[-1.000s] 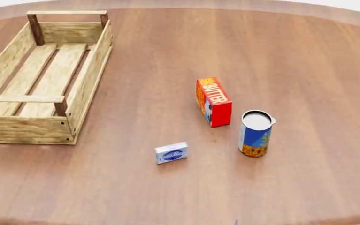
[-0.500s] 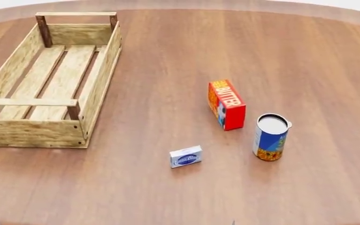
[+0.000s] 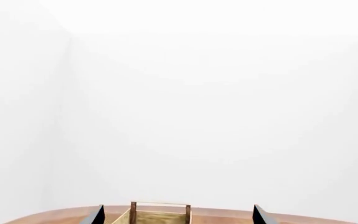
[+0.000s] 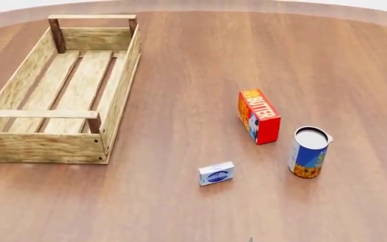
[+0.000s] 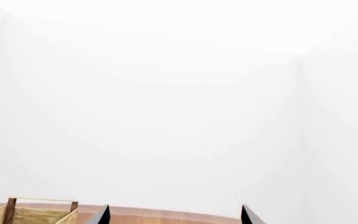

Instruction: Pick up the cream cheese and put it in the tray.

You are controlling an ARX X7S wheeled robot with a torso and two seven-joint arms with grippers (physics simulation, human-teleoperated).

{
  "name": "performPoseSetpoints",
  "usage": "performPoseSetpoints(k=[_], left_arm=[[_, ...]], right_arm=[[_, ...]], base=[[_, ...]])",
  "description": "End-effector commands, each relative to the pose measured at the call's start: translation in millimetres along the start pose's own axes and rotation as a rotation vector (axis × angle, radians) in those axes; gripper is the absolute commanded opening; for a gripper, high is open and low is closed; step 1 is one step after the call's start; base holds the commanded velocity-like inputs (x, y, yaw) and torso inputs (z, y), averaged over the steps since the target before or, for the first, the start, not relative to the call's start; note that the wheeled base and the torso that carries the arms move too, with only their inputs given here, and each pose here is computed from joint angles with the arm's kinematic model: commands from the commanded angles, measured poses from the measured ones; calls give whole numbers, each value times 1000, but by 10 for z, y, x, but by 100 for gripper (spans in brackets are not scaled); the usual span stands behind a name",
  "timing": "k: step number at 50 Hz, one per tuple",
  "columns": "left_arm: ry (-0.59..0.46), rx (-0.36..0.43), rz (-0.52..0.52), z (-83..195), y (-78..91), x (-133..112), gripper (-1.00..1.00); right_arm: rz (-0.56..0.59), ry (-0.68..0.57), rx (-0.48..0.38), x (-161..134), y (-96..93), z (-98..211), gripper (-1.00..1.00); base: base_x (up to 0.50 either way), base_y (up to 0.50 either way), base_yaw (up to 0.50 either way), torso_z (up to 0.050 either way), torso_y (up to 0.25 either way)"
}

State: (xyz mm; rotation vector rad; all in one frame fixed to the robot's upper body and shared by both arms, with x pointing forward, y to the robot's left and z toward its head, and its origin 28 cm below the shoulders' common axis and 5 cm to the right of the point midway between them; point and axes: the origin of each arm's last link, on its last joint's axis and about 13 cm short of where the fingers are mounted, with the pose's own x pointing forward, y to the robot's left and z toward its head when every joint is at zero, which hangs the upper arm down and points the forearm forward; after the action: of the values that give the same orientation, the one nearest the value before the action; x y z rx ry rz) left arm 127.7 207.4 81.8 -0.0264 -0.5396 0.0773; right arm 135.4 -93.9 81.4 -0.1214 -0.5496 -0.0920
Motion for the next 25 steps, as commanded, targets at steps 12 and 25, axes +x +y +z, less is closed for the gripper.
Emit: performPoseSetpoints(k=[12,25], left_arm=[[-5,-1,3,5,-2,-4,100],[-4,2,1,0,-3,-5,100]], right_arm=[[1,-9,-17,-5,5,-2,100],[3,-10,-24,-4,9,-5,100]], base=[[73,132,0,0,0],[94,138,0,0,0]])
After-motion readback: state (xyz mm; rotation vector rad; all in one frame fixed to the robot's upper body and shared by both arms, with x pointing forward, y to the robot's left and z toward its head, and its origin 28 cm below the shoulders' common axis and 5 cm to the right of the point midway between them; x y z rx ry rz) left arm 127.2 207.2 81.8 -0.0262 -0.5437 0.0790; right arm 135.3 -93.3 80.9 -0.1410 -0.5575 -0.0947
